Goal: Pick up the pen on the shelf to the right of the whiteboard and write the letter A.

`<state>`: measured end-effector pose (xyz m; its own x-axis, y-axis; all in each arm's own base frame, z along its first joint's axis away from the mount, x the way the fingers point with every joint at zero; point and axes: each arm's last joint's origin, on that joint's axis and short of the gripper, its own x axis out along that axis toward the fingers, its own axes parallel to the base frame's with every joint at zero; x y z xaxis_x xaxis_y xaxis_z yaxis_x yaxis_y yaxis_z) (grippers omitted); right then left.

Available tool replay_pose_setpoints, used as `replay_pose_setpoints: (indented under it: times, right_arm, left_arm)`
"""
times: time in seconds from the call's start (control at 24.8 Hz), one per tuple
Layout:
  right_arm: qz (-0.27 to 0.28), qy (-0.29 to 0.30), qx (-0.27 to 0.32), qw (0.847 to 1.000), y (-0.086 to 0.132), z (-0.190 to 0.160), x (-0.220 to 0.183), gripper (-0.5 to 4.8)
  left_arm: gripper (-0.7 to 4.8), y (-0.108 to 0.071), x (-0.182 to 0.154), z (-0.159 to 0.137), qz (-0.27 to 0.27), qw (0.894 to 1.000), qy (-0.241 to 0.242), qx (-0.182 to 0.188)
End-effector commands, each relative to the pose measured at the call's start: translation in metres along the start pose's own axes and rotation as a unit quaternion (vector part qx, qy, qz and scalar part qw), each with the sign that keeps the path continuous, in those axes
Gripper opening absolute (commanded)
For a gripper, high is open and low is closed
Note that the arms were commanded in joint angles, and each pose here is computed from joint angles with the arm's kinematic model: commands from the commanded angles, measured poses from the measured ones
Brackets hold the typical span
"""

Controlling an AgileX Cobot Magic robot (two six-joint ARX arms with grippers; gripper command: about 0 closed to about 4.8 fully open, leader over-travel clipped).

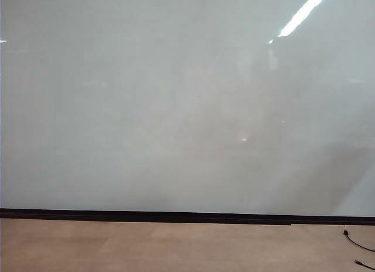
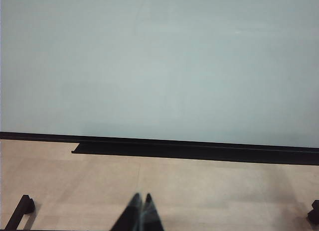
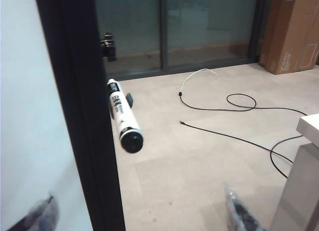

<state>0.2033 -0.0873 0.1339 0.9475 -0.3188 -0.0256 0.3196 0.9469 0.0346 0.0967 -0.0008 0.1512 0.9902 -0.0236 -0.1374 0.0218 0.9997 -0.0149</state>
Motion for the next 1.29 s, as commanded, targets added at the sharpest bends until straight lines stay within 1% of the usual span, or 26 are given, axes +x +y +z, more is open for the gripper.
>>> replay_pose_setpoints:
  times: [0.04,0.12,0.36,0.56,0.77,0.93,1.09,1.29]
  right_arm:
    - [0.012,-0.014,-0.001,1.000,-0.003,0.003,0.006,4.26]
    - [0.018,-0.013,-0.001,1.000,-0.006,0.002,0.011,4.17]
    - [0.054,-0.010,-0.001,0.999,-0.010,0.000,0.029,4.17]
    - [0.070,-0.018,-0.003,0.997,-0.016,0.002,0.040,4.16]
    - [0.100,-0.027,-0.007,0.995,-0.025,0.007,0.047,3.58]
    - [0.127,-0.027,-0.002,0.992,-0.032,0.006,0.055,3.59]
    - [0.153,-0.020,0.005,0.988,-0.033,0.000,0.067,3.59]
    - [0.162,-0.029,0.000,0.986,-0.034,0.003,0.076,3.59]
  left_arm:
    - [-0.04,0.000,0.000,0.001,-0.001,1.000,-0.004,0.002]
    - [-0.05,0.000,0.000,0.001,-0.001,1.000,-0.004,0.002]
    - [-0.04,0.000,0.000,0.001,0.000,1.000,-0.004,0.002]
    - [-0.05,0.000,0.000,0.001,-0.001,1.000,-0.004,0.002]
    - [-0.04,0.000,0.000,0.001,0.000,1.000,-0.004,0.002]
    - [-0.05,0.000,0.000,0.001,0.000,1.000,-0.004,0.002]
    - [-0.05,0.000,0.000,0.001,0.000,1.000,-0.004,0.002]
    - [-0.04,0.000,0.000,0.001,-0.001,1.000,-0.004,0.002]
